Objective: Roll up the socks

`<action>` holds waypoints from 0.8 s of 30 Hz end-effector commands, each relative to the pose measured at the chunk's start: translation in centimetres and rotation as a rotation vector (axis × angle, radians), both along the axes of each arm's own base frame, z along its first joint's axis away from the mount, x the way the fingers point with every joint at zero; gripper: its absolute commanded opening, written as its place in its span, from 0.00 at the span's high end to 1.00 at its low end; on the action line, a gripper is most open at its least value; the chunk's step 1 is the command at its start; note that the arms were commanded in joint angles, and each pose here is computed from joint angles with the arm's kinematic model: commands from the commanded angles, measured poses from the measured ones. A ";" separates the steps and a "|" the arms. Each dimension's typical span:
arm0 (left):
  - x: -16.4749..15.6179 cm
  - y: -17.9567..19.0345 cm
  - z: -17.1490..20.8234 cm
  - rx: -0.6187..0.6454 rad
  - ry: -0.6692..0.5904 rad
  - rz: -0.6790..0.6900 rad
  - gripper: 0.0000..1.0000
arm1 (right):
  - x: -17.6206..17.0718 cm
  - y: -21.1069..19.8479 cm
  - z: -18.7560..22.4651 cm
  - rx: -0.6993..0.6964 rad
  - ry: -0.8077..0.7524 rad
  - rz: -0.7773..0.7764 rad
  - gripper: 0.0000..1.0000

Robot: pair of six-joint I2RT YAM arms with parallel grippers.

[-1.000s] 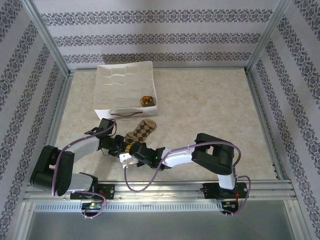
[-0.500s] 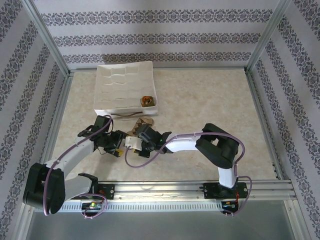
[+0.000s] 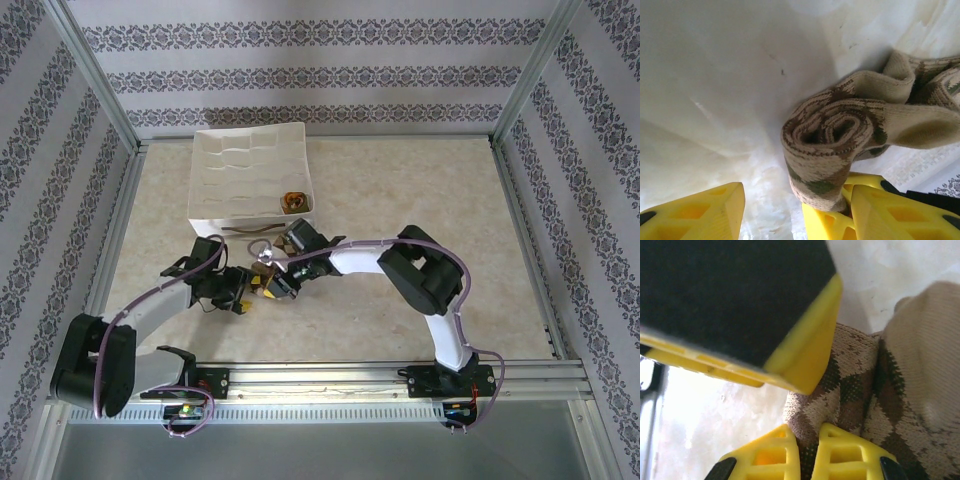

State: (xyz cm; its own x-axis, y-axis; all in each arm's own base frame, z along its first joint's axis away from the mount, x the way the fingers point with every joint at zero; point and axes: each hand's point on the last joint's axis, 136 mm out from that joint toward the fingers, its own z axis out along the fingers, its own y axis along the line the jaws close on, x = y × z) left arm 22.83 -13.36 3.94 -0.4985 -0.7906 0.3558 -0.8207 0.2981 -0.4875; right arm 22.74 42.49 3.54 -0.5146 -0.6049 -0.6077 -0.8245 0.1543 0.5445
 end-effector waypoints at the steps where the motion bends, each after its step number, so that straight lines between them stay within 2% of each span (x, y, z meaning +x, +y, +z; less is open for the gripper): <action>1: 1.2 -0.4 0.0 -0.022 -0.044 0.002 0.43 | -2.7 -2.4 -3.9 -0.137 0.338 -0.046 1.00; 4: 2.1 -0.6 -0.5 -0.021 -0.055 -0.001 0.44 | -2.5 -2.4 -3.8 -0.135 0.436 -0.074 1.00; 7: 2.1 -1.0 -1.4 -0.020 -0.038 -0.016 0.51 | -2.0 -2.3 -3.9 -0.143 0.540 -0.115 1.00; 10: 0.7 -0.6 -2.7 0.013 0.023 -0.028 0.65 | -1.8 -2.2 -3.5 -0.135 0.561 -0.124 1.00; 13: -1.6 0.2 -4.3 0.056 0.119 -0.031 0.89 | -1.6 -2.2 -2.5 -0.116 0.473 -0.117 1.00; 14: -2.4 0.5 -4.6 0.067 0.151 -0.031 0.97 | -1.6 -2.2 -2.0 -0.103 0.420 -0.106 0.95; 15: -3.1 0.7 -4.9 0.076 0.179 -0.031 1.00 | -1.5 -2.3 -1.5 -0.093 0.352 -0.100 0.85; 17: -3.9 0.8 -5.0 0.079 0.219 -0.036 1.00 | -1.0 -2.5 -0.5 -0.087 0.175 -0.095 0.68; 19: -4.5 0.8 -4.6 0.084 0.251 -0.052 1.00 | -0.6 -3.2 0.7 -0.086 -0.077 -0.093 0.59; 21: -4.9 1.0 -4.1 0.100 0.273 -0.066 1.00 | -0.6 -3.9 2.5 -0.068 -0.448 -0.070 0.53; 23: -4.8 1.2 -3.7 0.113 0.277 -0.069 1.00 | -0.9 -4.3 3.8 -0.050 -0.764 -0.058 0.39; 24: -4.8 1.2 -3.6 0.116 0.278 -0.070 1.00 | -1.1 -4.4 4.2 -0.049 -0.860 -0.049 0.37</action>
State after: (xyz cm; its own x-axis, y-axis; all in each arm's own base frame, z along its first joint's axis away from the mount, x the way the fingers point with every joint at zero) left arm 22.47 -14.31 2.40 -0.5144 -0.7564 0.4040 -0.8390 0.3464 -0.4197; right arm 18.42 38.38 6.07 -0.3004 -0.6134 -0.7304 -0.9538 0.1885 0.2339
